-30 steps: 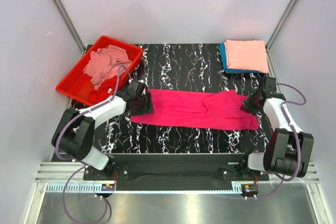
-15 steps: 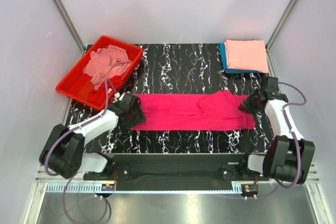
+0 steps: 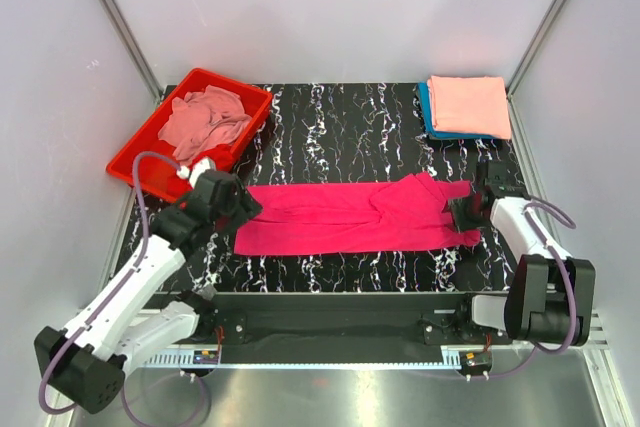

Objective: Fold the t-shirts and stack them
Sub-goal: Fold the tshirt

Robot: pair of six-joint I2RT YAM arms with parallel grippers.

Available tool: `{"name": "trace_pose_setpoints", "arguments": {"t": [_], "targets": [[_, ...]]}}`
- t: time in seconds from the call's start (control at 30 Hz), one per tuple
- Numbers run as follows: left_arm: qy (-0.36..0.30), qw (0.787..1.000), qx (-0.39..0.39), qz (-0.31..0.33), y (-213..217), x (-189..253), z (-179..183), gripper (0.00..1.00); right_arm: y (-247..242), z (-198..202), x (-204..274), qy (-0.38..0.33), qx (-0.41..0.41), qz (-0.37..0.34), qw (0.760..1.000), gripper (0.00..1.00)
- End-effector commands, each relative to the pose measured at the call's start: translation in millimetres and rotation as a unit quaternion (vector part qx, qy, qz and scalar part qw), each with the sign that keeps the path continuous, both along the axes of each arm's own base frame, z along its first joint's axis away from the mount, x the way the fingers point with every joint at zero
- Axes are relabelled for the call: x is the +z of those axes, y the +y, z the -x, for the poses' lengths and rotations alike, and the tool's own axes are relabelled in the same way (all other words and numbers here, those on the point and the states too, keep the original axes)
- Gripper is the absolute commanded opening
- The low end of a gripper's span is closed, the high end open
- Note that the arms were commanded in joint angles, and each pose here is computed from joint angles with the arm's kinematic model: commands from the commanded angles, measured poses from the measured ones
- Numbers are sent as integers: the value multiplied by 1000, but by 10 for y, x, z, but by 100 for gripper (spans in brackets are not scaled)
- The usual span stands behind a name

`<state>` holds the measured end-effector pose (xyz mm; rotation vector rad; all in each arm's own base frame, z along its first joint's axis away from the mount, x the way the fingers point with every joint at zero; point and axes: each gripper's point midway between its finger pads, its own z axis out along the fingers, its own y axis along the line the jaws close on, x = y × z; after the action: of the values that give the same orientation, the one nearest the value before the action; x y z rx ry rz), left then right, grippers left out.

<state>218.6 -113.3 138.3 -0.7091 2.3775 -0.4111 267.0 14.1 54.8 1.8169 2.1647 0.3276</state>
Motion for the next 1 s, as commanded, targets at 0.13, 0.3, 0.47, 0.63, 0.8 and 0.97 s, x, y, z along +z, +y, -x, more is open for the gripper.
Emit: {"name": "trace_pose_setpoints", "arguments": {"t": [0.13,0.3,0.47,0.63,0.8,0.97], "targets": [[-96,992,-69,-42,-49,634,-288,69,-123,-360,-12,7,-104,9,995,55],[-110,987,-69,-92,70,656,-390,69,-204,-486,-179,38,-83,48,995,60],[-107,985,-63,-117,135,629,-430,69,-206,-863,-303,53,19,93,994,59],[-110,984,-64,-125,149,673,-456,69,-156,-1088,-502,64,78,110,989,60],[-120,980,-92,-128,123,575,-415,69,-33,-1444,-550,40,122,106,986,58],[-85,980,-144,-110,-52,195,-323,69,267,-1755,-504,23,162,103,981,59]]}}
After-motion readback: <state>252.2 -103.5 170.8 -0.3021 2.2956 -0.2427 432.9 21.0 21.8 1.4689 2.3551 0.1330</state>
